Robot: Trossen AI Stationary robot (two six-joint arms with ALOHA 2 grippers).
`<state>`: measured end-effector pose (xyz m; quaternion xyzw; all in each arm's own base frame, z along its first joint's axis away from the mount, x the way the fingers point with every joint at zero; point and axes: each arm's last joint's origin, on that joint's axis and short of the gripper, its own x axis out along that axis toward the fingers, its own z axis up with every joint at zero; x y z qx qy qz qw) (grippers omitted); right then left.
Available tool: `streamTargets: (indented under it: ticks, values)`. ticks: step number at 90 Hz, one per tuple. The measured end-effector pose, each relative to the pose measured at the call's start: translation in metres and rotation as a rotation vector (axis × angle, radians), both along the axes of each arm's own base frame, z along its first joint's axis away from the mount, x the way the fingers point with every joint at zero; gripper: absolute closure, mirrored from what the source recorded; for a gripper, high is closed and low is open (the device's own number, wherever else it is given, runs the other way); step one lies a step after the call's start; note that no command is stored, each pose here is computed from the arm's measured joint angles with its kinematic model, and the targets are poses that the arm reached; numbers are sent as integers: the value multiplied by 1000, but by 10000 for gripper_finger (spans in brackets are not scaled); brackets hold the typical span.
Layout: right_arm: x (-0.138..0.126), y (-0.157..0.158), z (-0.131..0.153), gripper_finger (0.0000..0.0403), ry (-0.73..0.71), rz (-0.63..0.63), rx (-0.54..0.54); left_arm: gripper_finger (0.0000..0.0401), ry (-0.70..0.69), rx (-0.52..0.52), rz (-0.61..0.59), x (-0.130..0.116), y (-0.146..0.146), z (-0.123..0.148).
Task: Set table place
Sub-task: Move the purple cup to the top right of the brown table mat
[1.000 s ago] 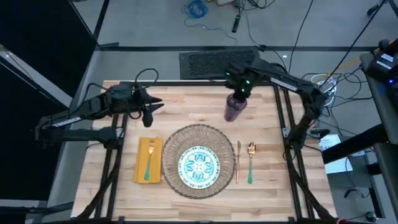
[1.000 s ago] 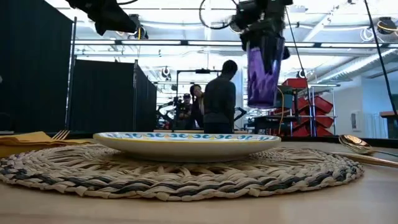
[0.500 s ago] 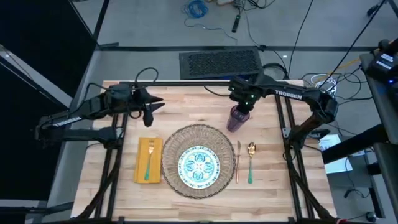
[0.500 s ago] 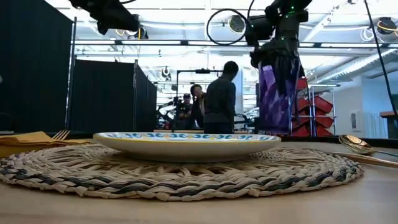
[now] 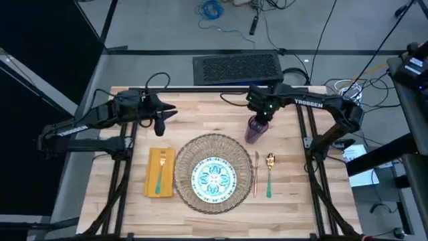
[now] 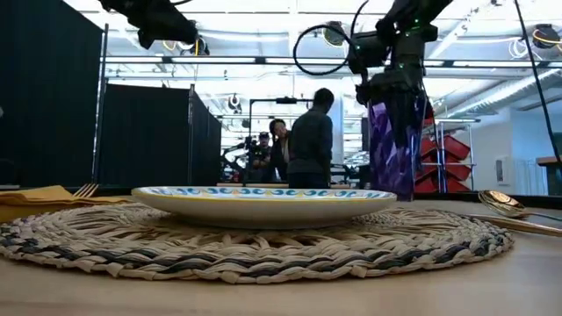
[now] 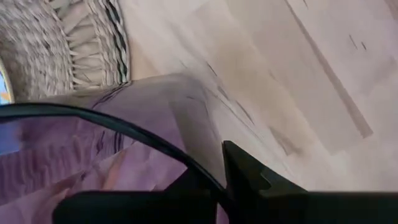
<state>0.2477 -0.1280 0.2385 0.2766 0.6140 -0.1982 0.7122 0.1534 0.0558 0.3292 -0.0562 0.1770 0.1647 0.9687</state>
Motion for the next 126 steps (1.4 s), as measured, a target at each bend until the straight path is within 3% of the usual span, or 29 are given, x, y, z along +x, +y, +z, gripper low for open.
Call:
streamTargets:
  ticks: [77,126]
  values:
    - [2,-2,-13,403,40,-17,24,313,-2,-6,-12,0,0,0]
    - [8,6,-3,403,67,-34,28,313,-3,-6,-20,0,-1,0]
